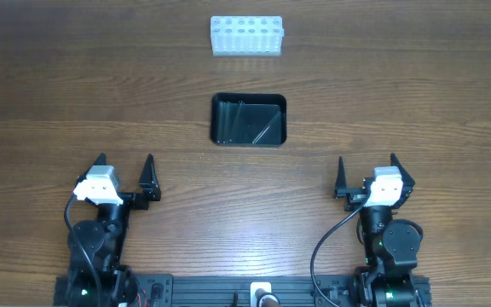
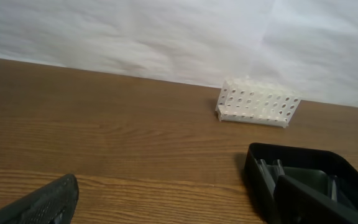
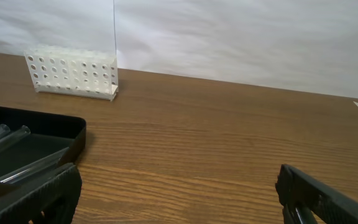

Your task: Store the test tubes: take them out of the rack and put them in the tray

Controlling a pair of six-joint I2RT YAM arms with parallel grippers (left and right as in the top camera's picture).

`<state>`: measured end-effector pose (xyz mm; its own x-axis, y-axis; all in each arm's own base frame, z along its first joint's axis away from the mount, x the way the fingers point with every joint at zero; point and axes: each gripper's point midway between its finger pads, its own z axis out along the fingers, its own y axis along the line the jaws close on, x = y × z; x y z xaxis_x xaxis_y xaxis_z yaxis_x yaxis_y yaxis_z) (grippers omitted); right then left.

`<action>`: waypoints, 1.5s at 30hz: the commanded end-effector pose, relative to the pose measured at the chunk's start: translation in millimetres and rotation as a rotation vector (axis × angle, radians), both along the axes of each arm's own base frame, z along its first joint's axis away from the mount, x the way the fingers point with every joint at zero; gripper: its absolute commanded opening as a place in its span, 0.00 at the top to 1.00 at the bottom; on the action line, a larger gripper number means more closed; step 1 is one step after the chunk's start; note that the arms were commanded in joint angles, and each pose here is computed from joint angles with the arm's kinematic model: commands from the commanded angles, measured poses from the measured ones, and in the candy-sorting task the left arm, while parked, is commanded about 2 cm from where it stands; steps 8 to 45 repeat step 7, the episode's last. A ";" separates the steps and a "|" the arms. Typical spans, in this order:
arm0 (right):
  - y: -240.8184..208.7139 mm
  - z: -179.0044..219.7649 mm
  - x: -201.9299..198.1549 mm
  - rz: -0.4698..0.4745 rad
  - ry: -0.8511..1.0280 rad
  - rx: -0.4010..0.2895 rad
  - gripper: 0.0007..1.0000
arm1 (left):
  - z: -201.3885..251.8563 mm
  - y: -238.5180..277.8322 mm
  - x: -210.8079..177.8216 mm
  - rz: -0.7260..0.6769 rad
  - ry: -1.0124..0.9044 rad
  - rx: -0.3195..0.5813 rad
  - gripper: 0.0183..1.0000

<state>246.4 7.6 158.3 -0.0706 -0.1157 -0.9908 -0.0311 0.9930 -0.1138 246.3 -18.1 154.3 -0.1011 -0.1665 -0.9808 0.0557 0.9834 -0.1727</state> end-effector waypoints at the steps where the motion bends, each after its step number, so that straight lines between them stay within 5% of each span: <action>1: 1.0 -1.2 -0.3 0.008 -0.002 -0.004 0.01 | -1.4 -0.2 -0.2 -0.006 0.000 0.016 0.00; 45: 1.0 -1.2 -0.3 0.008 -0.002 -0.004 0.01 | -1.5 -0.2 -0.2 -0.006 0.000 0.016 0.00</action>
